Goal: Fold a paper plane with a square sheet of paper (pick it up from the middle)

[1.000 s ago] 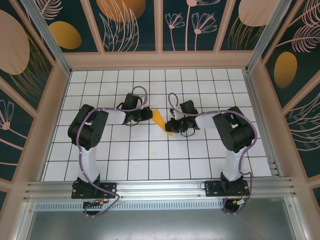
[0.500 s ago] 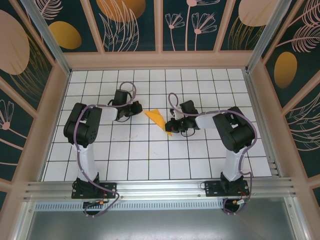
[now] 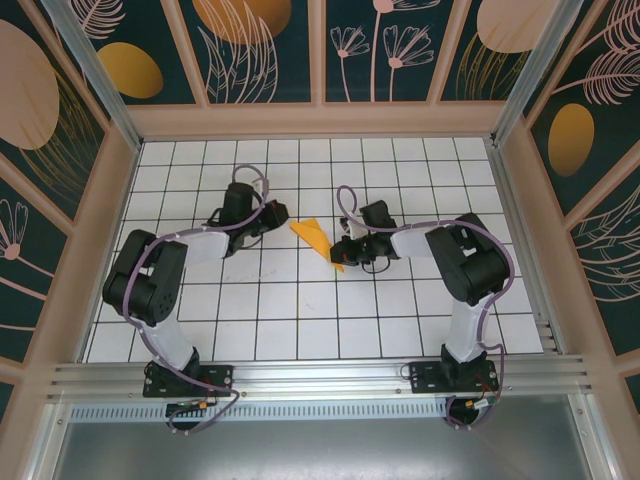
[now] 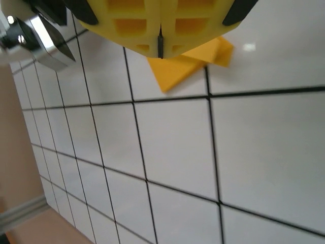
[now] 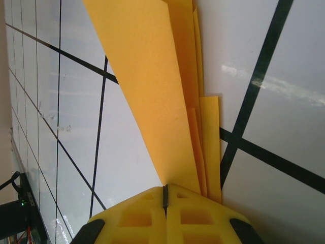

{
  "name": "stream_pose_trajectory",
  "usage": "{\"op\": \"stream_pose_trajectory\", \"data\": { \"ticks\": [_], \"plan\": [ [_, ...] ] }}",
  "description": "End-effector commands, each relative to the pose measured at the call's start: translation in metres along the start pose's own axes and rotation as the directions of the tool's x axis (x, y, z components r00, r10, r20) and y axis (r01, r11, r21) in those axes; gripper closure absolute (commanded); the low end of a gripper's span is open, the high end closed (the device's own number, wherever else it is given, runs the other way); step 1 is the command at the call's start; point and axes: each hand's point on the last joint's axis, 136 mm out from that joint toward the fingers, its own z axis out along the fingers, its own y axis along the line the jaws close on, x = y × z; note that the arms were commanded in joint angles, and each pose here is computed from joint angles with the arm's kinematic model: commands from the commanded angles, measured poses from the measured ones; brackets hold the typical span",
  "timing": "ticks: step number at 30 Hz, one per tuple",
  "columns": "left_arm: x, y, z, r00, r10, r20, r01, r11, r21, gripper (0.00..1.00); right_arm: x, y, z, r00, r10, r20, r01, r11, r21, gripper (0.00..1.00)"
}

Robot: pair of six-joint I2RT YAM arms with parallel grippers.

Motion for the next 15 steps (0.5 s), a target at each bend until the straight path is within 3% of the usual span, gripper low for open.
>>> {"op": "stream_pose_trajectory", "data": {
  "ticks": [1,9,15],
  "plan": [
    [0.032,-0.015,0.015,0.997,-0.039,-0.068,0.044,0.996,0.073,0.99,0.088,-0.073,-0.001,0.943,0.270,-0.194,-0.212,0.938,0.272,1.00],
    [0.079,-0.040,0.040,0.982,-0.012,-0.189,0.036,0.992,0.124,1.00,0.086,-0.074,0.000,0.943,0.275,-0.187,-0.219,0.937,0.273,1.00],
    [0.108,-0.032,0.052,0.968,-0.017,-0.251,0.032,0.998,0.058,1.00,0.085,-0.074,0.001,0.943,0.278,-0.185,-0.223,0.936,0.273,1.00]
  ]
}}
